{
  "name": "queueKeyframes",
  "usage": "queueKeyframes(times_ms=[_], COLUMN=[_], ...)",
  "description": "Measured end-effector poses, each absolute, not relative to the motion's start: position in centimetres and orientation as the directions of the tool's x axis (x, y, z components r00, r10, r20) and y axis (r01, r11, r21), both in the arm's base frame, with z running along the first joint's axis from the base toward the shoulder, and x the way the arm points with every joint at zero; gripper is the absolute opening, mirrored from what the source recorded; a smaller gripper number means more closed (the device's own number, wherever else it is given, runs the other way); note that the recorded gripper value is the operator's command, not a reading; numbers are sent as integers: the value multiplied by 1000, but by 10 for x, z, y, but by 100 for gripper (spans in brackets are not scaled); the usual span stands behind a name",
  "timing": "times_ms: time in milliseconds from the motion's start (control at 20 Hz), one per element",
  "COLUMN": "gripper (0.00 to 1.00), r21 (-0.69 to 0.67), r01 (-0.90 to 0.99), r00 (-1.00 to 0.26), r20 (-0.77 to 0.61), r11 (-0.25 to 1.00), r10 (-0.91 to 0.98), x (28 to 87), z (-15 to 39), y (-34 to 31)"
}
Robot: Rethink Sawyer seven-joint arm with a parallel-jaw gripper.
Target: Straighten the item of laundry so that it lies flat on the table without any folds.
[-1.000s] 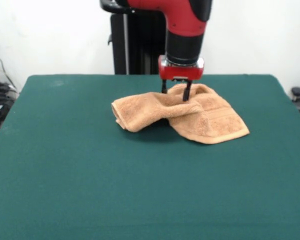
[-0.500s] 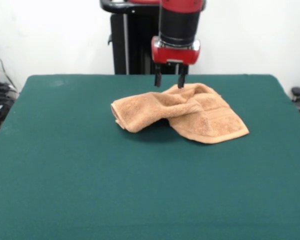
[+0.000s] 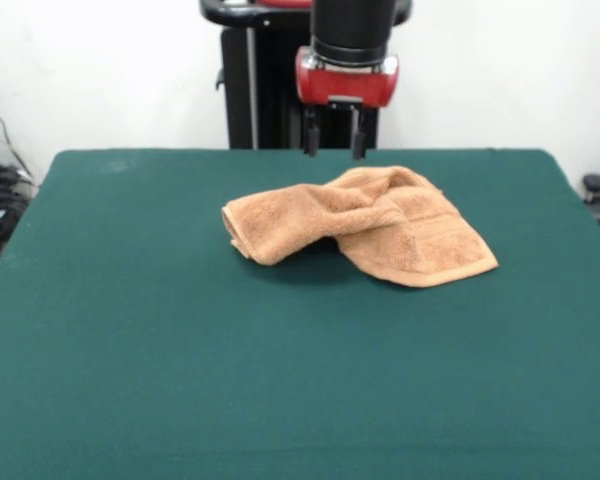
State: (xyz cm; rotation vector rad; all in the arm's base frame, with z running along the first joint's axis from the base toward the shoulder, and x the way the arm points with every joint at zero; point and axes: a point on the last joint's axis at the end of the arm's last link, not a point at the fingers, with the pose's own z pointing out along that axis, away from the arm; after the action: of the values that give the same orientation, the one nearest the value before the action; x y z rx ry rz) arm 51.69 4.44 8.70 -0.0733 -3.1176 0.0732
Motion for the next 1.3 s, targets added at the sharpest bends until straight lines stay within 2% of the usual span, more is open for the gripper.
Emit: queueKeyframes(times_ms=[400,1300], gripper=[100,100], r21=[-39,-28], r01=[72,16], r00=[-997,-998], r20=[34,60], r11=[997,999], r10=[73,17], x=[517,532], z=[84,46], y=[32,59])
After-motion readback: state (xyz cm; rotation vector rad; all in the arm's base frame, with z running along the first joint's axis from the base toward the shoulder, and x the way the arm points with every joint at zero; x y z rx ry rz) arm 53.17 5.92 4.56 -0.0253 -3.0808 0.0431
